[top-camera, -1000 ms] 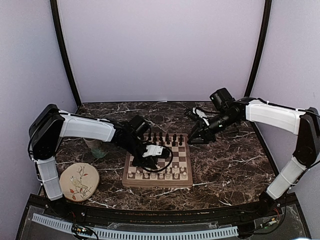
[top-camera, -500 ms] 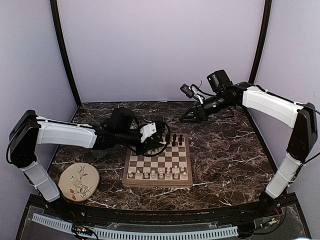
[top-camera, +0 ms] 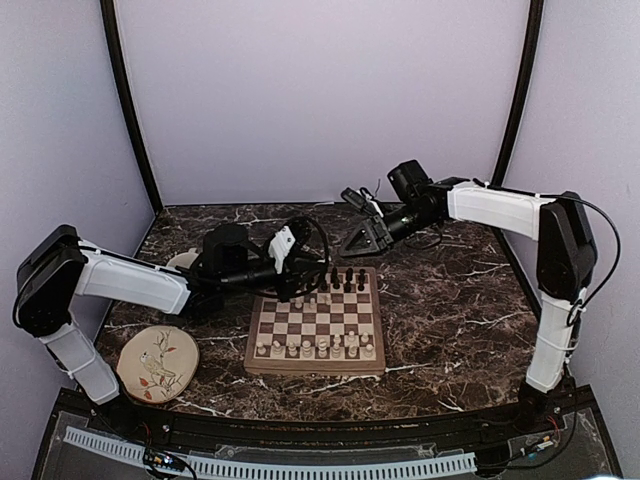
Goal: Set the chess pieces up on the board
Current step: Pass from the left arm to the right
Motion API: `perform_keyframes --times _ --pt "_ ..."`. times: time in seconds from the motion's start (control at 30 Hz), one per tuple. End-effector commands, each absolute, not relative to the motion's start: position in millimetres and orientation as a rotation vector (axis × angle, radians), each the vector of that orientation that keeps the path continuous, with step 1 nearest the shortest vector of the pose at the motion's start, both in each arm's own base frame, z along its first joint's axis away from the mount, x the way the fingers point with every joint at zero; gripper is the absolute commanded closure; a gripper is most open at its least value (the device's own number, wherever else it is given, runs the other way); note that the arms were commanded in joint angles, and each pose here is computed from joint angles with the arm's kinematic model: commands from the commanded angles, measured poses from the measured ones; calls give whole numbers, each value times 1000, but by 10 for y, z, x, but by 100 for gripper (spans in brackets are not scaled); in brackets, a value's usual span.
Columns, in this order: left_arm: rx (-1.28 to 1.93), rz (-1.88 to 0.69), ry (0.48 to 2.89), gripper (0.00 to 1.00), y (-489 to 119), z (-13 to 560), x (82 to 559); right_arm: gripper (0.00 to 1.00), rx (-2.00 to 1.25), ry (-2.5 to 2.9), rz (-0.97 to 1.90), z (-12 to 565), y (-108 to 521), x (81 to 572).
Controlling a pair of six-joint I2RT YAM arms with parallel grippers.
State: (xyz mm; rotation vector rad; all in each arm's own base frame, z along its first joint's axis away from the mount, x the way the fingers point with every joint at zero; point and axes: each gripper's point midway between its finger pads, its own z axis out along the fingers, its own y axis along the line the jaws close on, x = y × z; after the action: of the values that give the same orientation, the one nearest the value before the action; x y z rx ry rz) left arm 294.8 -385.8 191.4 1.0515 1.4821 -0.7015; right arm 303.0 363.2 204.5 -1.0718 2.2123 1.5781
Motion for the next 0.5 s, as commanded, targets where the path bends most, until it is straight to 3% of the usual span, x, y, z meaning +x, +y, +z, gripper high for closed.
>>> perform_keyframes --times 0.0,0.47 --pt "995 -734 1408 84 -3873 2218 2913 55 -1106 2125 1712 2282 3823 2934" --pt "1001 -740 1403 84 -3924 2224 2897 64 -1110 2117 1789 2279 3955 2851"
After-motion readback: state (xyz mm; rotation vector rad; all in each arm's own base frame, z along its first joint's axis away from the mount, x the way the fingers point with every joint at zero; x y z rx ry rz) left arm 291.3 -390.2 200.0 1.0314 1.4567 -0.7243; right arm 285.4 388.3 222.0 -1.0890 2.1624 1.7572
